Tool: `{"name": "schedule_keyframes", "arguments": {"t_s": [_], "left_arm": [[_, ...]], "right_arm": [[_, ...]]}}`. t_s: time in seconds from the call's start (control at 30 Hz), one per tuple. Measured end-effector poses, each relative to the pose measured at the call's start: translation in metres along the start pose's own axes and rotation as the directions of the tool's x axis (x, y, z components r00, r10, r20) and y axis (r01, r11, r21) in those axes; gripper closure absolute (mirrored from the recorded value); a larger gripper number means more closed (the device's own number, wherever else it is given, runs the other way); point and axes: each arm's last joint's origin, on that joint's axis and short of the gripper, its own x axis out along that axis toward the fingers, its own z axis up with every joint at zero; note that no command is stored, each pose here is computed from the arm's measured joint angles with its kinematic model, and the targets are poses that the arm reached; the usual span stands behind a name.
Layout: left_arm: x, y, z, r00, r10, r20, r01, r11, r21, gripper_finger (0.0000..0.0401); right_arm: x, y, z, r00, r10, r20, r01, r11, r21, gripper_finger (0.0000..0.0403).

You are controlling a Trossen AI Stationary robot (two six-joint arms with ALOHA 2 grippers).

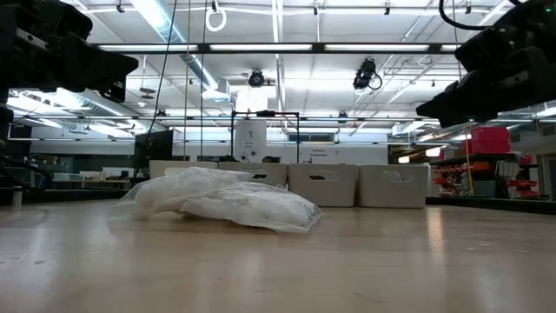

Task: Pick & Place Travel size toiletries
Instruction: Put the blue razor into the white bin

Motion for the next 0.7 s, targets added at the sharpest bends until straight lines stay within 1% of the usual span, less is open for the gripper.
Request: {"name": "schedule_keyframes", "arguments": {"t_s": [0.17, 0.3, 0.4, 0.7], "left_arm": [[0.0, 0.0, 0.0, 1.0, 0.0, 0.0, 0.0, 1.0, 0.0, 0.0385], [0.0, 0.0, 0.0, 1.0, 0.0, 0.0, 0.0, 1.0, 0.0, 0.0385], [0.0, 0.0, 0.0, 1.0, 0.0, 0.0, 0.0, 1.0, 0.0, 0.0385], [0.0, 0.0, 0.0, 1.0, 0.0, 0.0, 0.0, 1.0, 0.0, 0.0385]], "right_arm": [[-0.006, 0.0, 0.005, 0.997, -0.004, 0.079, 0.006, 1.0, -0.024, 0.0394], [-0.01, 0.0, 0.005, 0.996, -0.005, 0.093, 0.008, 1.0, -0.024, 0.0395], [-0.014, 0.0, 0.008, 0.992, -0.007, 0.128, 0.01, 1.0, -0.024, 0.0394], [-0.026, 0.0, 0.018, 0.963, -0.014, 0.269, 0.022, 0.999, -0.027, 0.0394]]}}
